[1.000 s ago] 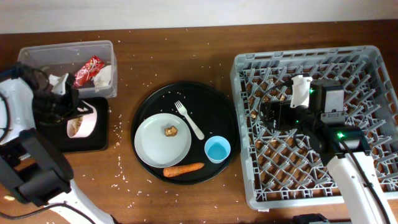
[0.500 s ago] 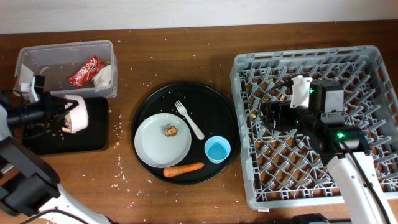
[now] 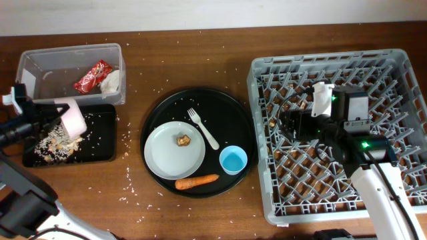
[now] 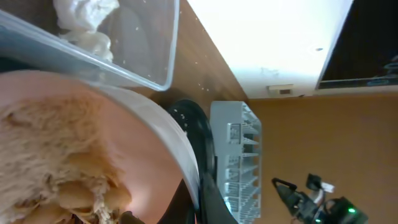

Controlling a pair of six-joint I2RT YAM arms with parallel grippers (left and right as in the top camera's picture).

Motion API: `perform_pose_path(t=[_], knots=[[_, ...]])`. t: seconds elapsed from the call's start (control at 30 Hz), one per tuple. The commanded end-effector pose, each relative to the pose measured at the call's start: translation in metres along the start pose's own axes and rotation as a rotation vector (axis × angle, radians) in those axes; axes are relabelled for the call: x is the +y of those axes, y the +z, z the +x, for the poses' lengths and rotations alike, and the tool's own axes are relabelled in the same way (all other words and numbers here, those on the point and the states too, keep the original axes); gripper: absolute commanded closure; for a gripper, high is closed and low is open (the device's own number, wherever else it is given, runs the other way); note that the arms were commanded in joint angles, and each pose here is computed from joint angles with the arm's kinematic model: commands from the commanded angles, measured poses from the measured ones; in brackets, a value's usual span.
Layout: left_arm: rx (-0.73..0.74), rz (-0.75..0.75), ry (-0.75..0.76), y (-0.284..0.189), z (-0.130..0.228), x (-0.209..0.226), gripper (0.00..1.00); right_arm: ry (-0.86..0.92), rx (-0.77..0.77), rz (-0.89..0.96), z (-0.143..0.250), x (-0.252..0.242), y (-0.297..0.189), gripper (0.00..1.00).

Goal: Sort waste into correct bins and load items into the dishwasher rack
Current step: 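Tip the pink bowl over the black tray to dump the rice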

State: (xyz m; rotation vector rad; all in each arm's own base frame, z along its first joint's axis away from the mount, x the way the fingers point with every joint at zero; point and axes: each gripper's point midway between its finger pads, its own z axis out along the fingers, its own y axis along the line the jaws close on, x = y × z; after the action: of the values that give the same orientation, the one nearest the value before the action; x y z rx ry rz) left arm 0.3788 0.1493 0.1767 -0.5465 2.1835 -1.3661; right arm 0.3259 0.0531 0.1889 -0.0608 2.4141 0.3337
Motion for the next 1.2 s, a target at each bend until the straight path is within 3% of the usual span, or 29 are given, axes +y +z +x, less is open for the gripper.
perform_pose_path(t=[0.0,0.13,0.23,0.33,0.57,0.73,0.9,1.07,1.17], knots=[[-0.017,0.048,-0.005,-0.005,0.003,-0.017,1.00,0.008,-0.007,0.007,-0.004,-0.001,-0.003,0.08],[-0.042,0.063,-0.051,-0.016,0.003,-0.016,0.99,0.008,-0.008,0.007,-0.004,-0.001,-0.003,0.08],[-0.066,-0.012,0.015,-0.022,-0.006,0.003,0.99,0.007,-0.009,0.007,-0.005,-0.001,-0.003,0.08],[-0.074,0.008,-0.045,-0.016,-0.002,0.015,1.00,0.007,-0.009,0.007,-0.005,-0.001,-0.003,0.08],[-0.125,0.195,-0.186,-0.011,0.003,0.011,1.00,0.010,0.002,0.008,-0.002,-0.002,-0.003,0.08],[-0.109,0.083,-0.175,-0.009,0.004,0.048,1.00,0.010,0.002,0.008,-0.002,-0.002,-0.003,0.08],[-0.139,0.283,-0.335,0.004,0.011,0.066,1.00,0.010,0.003,0.008,-0.002,-0.002,-0.003,0.08],[-0.138,0.265,-0.319,0.006,0.012,0.074,1.00,0.010,0.003,0.008,-0.002,-0.002,-0.003,0.08],[-0.115,0.214,-0.320,0.008,0.017,0.081,0.92,0.010,0.002,0.008,-0.002,-0.002,-0.003,0.08]])
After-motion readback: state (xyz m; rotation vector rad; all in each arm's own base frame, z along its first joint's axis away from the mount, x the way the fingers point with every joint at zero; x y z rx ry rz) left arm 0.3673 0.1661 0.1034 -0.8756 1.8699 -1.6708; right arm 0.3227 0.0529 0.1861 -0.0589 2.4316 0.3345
